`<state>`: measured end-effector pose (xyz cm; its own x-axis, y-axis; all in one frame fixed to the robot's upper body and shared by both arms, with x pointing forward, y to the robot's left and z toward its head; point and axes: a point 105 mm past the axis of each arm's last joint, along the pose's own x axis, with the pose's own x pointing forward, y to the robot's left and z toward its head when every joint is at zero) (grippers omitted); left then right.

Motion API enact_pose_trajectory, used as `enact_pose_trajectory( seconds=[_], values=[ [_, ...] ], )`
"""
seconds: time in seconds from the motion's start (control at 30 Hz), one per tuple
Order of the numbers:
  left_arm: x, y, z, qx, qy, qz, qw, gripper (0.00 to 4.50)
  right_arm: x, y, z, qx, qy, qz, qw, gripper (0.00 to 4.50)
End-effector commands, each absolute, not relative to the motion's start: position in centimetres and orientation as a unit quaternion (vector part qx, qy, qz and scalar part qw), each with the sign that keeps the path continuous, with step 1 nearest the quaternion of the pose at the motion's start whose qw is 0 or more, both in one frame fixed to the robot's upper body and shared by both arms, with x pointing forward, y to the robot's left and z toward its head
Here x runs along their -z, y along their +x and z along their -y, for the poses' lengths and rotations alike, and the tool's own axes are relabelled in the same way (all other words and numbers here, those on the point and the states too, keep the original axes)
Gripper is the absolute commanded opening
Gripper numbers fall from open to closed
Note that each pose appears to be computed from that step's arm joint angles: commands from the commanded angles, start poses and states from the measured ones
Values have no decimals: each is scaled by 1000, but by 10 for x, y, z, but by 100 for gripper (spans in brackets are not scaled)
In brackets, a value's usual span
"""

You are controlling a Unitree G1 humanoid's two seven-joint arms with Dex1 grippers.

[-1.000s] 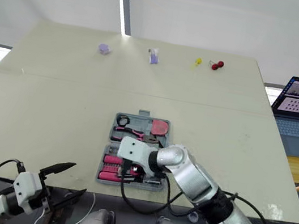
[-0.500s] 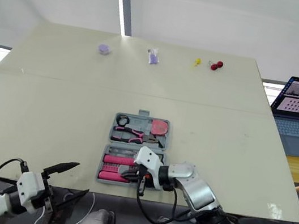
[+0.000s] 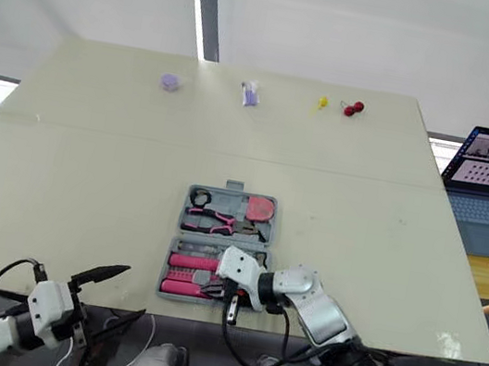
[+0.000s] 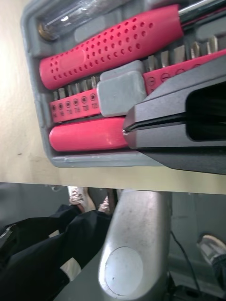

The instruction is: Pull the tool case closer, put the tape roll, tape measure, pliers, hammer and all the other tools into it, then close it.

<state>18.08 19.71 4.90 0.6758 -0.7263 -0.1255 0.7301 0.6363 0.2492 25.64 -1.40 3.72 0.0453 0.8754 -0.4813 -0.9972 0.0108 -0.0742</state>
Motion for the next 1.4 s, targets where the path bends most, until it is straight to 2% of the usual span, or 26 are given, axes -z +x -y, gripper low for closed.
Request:
enact_pose_trajectory(
  seconds=[0.03,0.2,0.87,1.4],
  values=[
    [-51,181,-197,403,148,-2,903,450,12,258,43,-625,-249,-258,693,2],
    [-50,181,-197,407,148,-5,902,450,14,256,41,-629,-249,-257,690,2],
    [-47,188,-193,407,150,-1,901,450,-57,255,7,-687,-96,-137,708,2],
    [-46,187,-195,408,152,-6,900,450,-24,249,21,-678,-167,-191,690,2]
  ],
)
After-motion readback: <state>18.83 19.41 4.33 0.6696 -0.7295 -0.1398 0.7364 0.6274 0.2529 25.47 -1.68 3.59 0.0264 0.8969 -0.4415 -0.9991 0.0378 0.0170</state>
